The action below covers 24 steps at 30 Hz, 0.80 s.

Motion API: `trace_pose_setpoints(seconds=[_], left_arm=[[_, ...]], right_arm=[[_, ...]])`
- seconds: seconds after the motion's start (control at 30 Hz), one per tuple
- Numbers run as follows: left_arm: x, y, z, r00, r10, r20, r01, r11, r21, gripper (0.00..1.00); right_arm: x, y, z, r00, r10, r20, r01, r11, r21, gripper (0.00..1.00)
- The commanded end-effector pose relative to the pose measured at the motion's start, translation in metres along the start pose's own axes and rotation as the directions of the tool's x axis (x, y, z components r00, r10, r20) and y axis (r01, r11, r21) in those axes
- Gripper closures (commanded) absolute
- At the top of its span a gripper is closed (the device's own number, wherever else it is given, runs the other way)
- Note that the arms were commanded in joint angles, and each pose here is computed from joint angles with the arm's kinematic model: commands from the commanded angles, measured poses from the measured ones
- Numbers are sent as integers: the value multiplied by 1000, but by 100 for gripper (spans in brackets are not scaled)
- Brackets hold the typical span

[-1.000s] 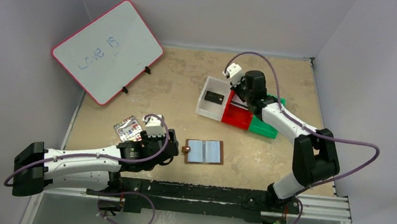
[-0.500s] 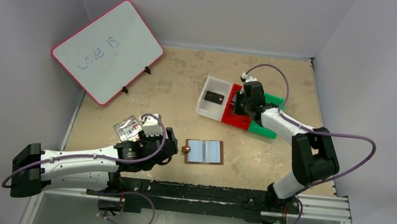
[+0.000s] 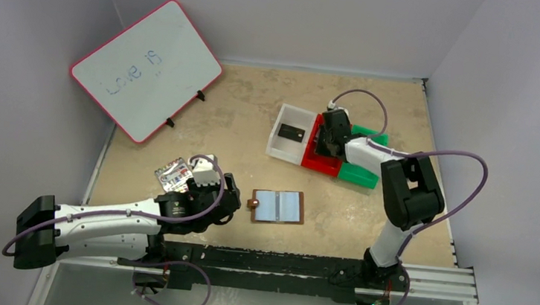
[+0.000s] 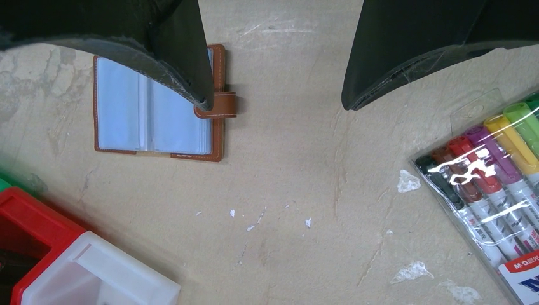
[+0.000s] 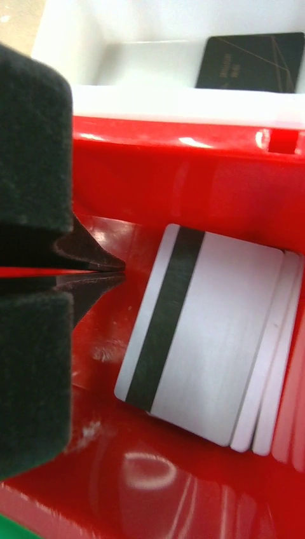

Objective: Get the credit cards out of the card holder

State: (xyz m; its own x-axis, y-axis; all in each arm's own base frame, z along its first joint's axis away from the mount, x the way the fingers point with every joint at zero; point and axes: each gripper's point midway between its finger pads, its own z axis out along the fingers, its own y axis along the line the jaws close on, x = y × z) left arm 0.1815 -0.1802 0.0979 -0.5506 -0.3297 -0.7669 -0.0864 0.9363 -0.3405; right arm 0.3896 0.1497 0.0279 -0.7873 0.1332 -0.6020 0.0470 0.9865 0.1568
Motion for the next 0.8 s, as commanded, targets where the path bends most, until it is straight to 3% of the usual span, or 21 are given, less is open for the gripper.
trace_pose_setpoints(seconds=[0.0,0.6,0.77], left_arm=[[-10,-2,-1,999,-29,36,29,1000,1,27],[-13,-1,-3,999,-17,32,17,1000,-13,27],[-15,-4,-4,999,-22,36,22,1000,-3,25]], right_arm=[[-25,-8,-1,998,14,64,-20,996,82,100],[-52,-17,5,992,-45,122,24,985,169,100],[-60,0,-25,985,-44,169,36,998,48,86]])
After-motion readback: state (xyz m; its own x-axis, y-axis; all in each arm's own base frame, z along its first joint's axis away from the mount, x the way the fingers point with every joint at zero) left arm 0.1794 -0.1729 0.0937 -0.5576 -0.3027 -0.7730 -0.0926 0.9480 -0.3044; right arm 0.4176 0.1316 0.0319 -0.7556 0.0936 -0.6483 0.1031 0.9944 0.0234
